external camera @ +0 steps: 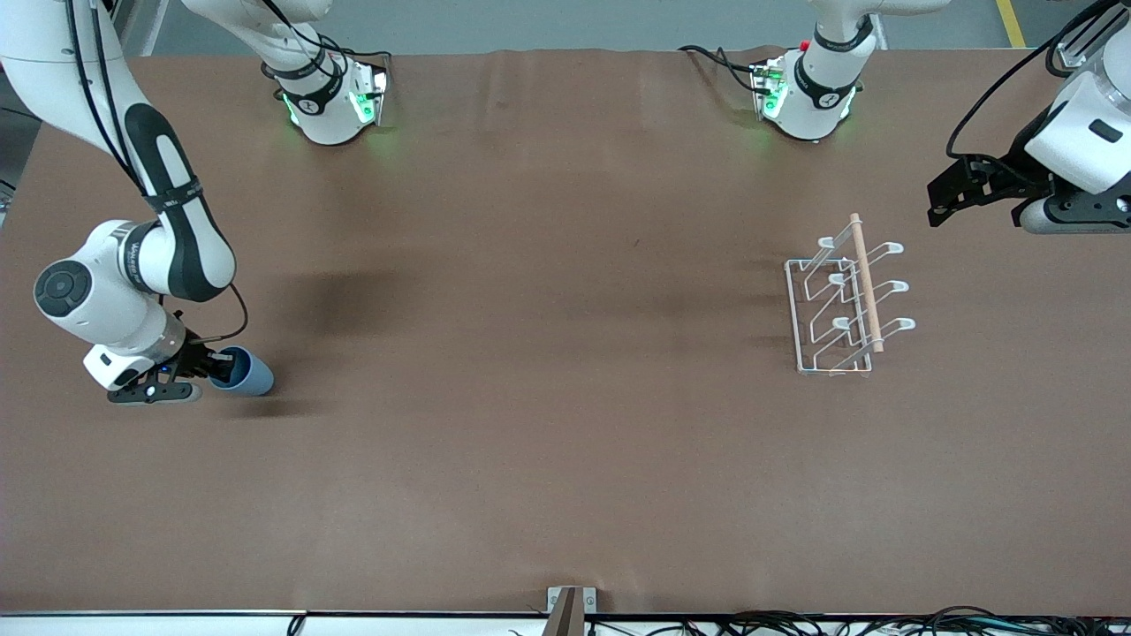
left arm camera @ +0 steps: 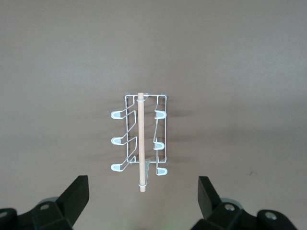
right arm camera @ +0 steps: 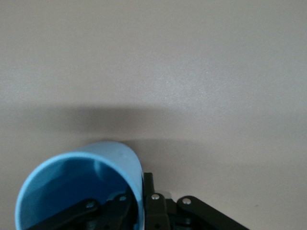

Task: Hang cup on cup holder
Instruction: 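Lift the blue cup with the right gripper toward the table middle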

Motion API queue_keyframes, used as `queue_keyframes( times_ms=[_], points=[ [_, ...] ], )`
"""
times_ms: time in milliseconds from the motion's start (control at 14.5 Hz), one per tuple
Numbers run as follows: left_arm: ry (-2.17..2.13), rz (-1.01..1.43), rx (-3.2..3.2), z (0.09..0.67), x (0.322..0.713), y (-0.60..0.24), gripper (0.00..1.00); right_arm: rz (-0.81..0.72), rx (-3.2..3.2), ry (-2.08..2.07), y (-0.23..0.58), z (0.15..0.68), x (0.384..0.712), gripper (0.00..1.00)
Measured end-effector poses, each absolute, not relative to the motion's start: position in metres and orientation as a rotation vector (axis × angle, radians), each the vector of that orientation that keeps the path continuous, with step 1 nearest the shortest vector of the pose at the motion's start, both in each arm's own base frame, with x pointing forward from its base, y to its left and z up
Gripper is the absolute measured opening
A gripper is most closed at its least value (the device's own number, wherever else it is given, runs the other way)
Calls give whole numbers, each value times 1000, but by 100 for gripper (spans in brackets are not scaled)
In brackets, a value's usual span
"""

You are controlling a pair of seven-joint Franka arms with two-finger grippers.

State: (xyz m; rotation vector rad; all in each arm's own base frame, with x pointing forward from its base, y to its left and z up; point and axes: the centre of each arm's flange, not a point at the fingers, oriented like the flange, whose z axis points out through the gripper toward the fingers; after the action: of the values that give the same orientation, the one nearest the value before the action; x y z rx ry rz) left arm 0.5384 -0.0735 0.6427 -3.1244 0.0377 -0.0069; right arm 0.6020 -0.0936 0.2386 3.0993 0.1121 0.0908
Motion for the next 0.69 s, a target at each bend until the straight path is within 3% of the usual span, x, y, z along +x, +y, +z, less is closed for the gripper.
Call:
queue_keyframes(
  times_ms=[206,688],
  points=[
    [38,-6,-3124,642,538,-74,100,-70,3123,128,-89,265,613,5],
    [40,-38,-3127,649,540,-76,100,-321,3262,89,1,432,638,5]
  ],
)
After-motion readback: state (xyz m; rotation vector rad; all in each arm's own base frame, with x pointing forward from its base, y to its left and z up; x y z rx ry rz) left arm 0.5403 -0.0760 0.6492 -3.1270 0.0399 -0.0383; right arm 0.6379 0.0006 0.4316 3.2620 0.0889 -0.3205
